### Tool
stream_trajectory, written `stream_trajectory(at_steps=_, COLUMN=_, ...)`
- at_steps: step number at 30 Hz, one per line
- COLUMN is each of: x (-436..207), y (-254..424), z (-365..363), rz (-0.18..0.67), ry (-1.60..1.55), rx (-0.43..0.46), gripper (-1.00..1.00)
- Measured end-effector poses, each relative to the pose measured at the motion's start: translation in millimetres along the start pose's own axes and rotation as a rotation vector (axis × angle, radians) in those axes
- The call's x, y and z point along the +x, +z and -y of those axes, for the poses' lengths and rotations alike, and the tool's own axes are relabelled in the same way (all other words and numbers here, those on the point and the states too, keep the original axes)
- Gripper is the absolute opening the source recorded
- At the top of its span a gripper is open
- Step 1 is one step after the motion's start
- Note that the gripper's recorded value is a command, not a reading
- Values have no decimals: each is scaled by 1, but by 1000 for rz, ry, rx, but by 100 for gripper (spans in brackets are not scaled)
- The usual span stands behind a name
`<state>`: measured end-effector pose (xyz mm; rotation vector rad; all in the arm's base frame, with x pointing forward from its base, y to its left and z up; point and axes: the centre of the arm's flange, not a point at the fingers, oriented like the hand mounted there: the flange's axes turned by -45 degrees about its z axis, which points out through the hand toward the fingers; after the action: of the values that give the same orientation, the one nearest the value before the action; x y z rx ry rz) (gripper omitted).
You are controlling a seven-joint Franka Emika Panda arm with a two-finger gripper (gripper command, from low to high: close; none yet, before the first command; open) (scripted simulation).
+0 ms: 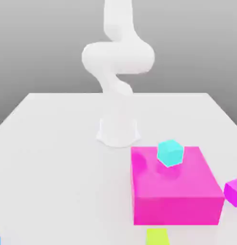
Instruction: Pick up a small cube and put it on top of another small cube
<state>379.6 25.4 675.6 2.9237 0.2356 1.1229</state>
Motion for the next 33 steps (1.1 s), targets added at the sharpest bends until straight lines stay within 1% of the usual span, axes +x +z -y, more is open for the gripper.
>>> stream_trajectory(at_steps=6, x=-12, y=115, z=75, rz=142, ry=-387, rx=148, gripper=0)
stream_trajectory(at_steps=12, x=-59, y=210, z=165, rz=255, ry=-777, rx=302, gripper=0)
stream_trajectory(at_steps=16, x=-110, y=261, z=225, rz=318, ry=-1040, rx=408, gripper=0)
stream_trajectory(at_steps=20, x=-179, y=297, z=293, rz=365, ry=-1334, rx=531, gripper=0)
stream_trajectory(at_steps=26, x=-286, y=346, z=343, rz=442, ry=-1699, rx=685, gripper=0)
stream_trajectory(at_steps=31, x=-339, y=391, z=353, rz=451, ry=-1752, rx=709, gripper=0)
stream_trajectory(at_steps=32, x=-343, y=396, z=353, rz=451, ry=-1753, rx=710, gripper=-100)
stream_trajectory(at_steps=33, x=-343, y=396, z=353, rz=451, ry=-1753, rx=710, gripper=-100)
